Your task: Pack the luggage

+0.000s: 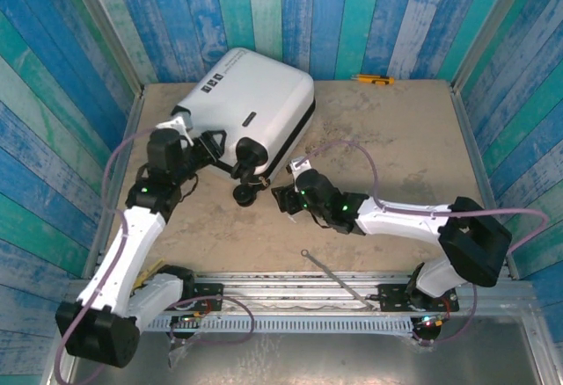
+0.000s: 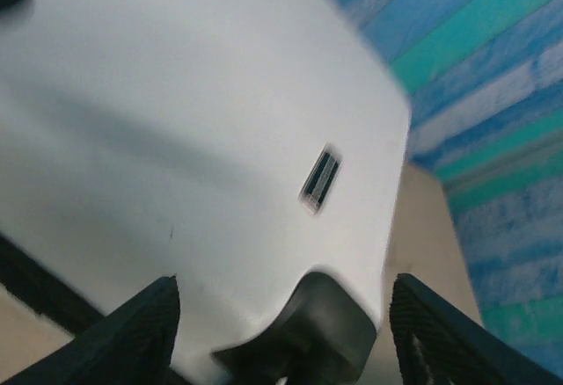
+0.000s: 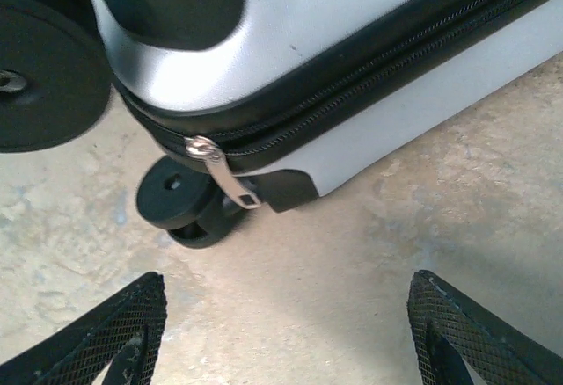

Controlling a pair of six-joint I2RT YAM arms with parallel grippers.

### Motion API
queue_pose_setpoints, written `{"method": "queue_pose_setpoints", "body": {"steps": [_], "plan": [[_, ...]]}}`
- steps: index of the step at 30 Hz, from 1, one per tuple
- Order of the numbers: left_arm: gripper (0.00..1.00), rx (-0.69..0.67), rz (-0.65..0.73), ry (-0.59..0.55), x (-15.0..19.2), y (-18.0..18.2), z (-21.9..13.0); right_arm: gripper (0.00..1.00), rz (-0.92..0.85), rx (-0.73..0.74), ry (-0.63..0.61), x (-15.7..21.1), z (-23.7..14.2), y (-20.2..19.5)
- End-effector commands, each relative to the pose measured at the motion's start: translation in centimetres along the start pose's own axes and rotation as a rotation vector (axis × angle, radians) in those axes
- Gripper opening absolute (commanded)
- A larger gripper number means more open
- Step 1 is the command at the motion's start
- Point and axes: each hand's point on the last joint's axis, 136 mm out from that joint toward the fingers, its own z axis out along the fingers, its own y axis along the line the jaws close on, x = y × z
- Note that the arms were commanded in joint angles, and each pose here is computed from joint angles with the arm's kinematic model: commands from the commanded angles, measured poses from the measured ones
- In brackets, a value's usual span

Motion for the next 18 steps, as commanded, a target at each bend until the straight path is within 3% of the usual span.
{"method": "queue_pose_setpoints", "body": {"steps": [1,6,13,18], "plan": [[0.76,-0.151,0.13,-0.043,-1.2,2.2,-1.3,0.75,-0.104,-0.168,0.012,0.0,1.3,2.0],[0.83,-0.173,0.172,-0.049,-1.4,2.4,-1.5,0.74,-0.188,-0.276,0.07,-0.5,3.2,3.2],[0.85,-0.161,0.2,-0.066,-1.7,2.1,-1.8,0.72,-0.138,-0.381,0.065,-0.9,4.6,3.0],[0.86,-0.16,0.223,-0.069,-2.0,1.9,-1.8,0.65,-0.104,-0.448,0.071,-0.5,5.6,3.3]]}}
